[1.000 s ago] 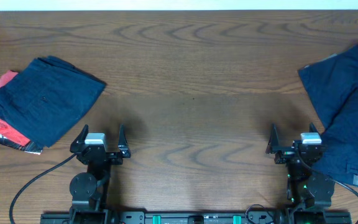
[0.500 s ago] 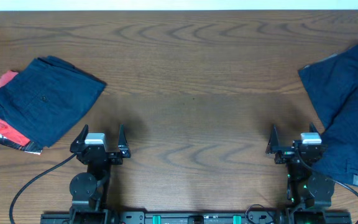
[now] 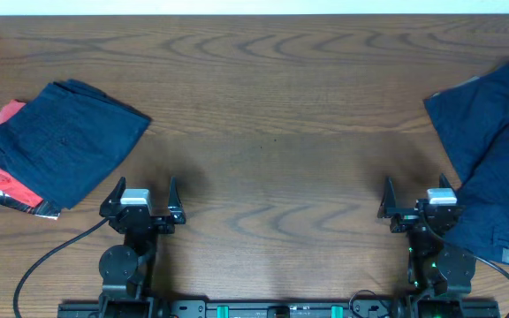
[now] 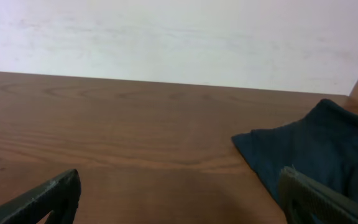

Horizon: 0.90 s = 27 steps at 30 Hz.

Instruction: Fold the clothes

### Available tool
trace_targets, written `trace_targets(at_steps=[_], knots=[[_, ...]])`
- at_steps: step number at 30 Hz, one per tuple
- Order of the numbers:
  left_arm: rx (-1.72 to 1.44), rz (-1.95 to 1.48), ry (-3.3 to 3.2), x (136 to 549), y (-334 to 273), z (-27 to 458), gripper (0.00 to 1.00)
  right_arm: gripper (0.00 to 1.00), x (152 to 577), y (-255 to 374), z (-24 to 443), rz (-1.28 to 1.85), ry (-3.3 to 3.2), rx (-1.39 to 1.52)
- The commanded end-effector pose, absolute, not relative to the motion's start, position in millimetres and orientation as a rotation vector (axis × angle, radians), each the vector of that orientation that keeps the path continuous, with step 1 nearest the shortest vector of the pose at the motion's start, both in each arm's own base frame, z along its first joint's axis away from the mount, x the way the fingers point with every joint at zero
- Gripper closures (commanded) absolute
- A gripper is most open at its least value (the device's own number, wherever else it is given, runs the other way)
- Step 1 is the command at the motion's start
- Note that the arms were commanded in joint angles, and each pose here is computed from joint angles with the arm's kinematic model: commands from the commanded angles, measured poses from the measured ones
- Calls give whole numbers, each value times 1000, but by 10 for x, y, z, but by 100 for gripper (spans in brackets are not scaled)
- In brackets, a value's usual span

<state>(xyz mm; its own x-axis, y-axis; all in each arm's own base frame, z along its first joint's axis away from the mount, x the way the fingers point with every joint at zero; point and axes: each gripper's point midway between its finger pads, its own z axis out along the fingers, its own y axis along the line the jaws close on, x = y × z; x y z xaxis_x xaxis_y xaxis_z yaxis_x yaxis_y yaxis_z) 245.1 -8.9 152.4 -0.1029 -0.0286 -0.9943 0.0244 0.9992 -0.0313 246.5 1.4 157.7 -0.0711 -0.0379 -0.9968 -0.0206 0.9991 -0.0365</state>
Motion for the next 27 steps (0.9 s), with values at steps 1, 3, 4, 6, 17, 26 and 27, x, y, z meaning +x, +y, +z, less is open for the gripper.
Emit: trace_targets(at_steps=[1, 3, 4, 6, 17, 26, 27], knots=[[-47, -68, 1721, 2439, -75, 1376, 2, 1, 2460, 88, 1584, 57, 1641, -32], [-118, -130, 1720, 2439, -77, 1377, 2, 1, 2450, 78, 1593, 65, 1652, -13], [-139, -158, 1717, 2438, -88, 1387, 2, 1, 2443, 60, 1599, 56, 1661, -5], [-142, -207, 1714, 2431, -141, 1422, 2, 1, 2426, 2, 1611, 28, 1683, 21], [-99, -269, 1908, 2294, -278, 1627, 2, 1, 2384, -81, 1840, 0, 1939, 86], [-73, -353, 2164, 2258, -438, 1943, 2, 1, 2455, -72, 1850, -7, 2363, 96], [-68, -371, 2195, 2243, -466, 1961, 2, 1, 2462, -52, 1863, 7, 2393, 92]])
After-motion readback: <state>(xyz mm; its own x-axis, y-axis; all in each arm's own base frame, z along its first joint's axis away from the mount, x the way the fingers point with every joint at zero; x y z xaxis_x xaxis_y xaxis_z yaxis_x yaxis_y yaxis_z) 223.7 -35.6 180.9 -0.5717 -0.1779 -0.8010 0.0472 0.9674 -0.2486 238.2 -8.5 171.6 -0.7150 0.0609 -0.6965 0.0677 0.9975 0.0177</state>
